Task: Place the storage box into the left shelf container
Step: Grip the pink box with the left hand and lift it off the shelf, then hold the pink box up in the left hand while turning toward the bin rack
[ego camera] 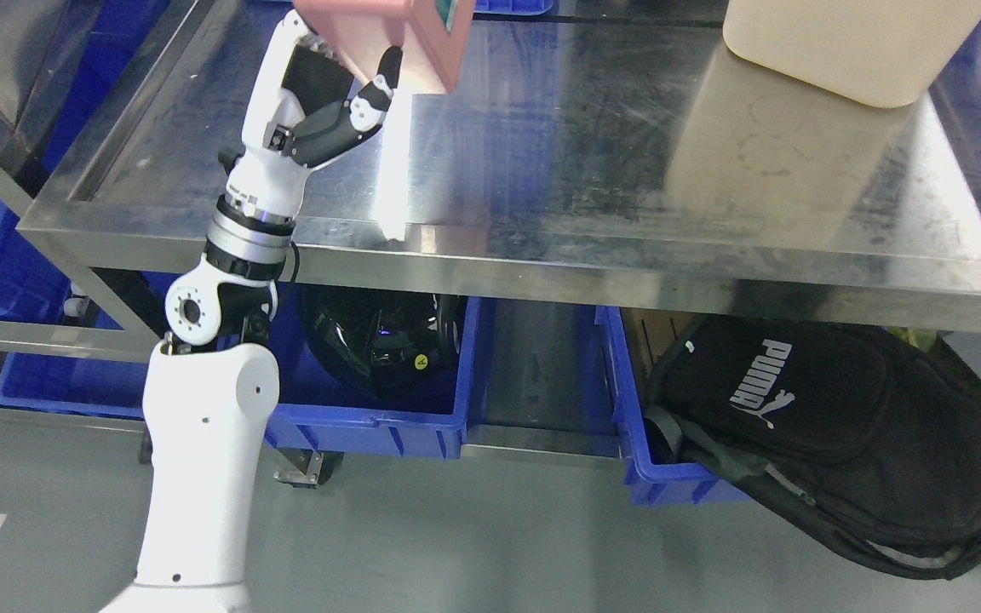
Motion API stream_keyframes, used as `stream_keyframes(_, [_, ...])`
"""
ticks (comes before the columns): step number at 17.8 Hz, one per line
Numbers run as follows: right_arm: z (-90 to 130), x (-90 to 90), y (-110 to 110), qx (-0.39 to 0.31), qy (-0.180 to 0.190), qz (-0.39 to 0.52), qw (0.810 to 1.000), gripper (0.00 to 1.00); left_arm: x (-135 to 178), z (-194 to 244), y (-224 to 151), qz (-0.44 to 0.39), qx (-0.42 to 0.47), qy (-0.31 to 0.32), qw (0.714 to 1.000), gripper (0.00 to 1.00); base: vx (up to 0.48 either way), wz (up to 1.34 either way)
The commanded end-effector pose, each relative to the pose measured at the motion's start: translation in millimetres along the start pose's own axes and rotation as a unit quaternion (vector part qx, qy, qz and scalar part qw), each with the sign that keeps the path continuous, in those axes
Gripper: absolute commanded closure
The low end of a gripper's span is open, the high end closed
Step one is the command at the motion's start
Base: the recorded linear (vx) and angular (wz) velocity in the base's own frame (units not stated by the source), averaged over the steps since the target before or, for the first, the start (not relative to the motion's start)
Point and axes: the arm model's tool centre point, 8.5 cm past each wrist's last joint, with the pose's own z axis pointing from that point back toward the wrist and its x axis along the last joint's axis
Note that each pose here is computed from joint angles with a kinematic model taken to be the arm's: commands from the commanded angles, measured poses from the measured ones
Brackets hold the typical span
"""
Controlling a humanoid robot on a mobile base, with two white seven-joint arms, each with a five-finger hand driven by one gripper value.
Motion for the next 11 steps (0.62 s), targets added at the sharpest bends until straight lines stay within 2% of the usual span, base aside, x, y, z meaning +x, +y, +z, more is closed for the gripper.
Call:
stream_keyframes(1, [-1,0.2,-11,-0.008,-0.005,-0.002,1.000,0.00,23,46,-92,0.057,-0.010,-0.050,0.997,0.99,0.020,0.16])
stream_keyframes(5, [-1,0.2,-11,-0.008,-0.005,-0.002,1.000,0.00,21,53,-87,0.064,0.056,-0.044,0.995,0.98,0.050,0.62])
stream_keyframes(11, [-1,0.2,-11,-0.008,-0.005,-0.002,1.000,0.00,12,79,-108,0.084,0.067,-0.028,0.994,0.98,0.143,1.52])
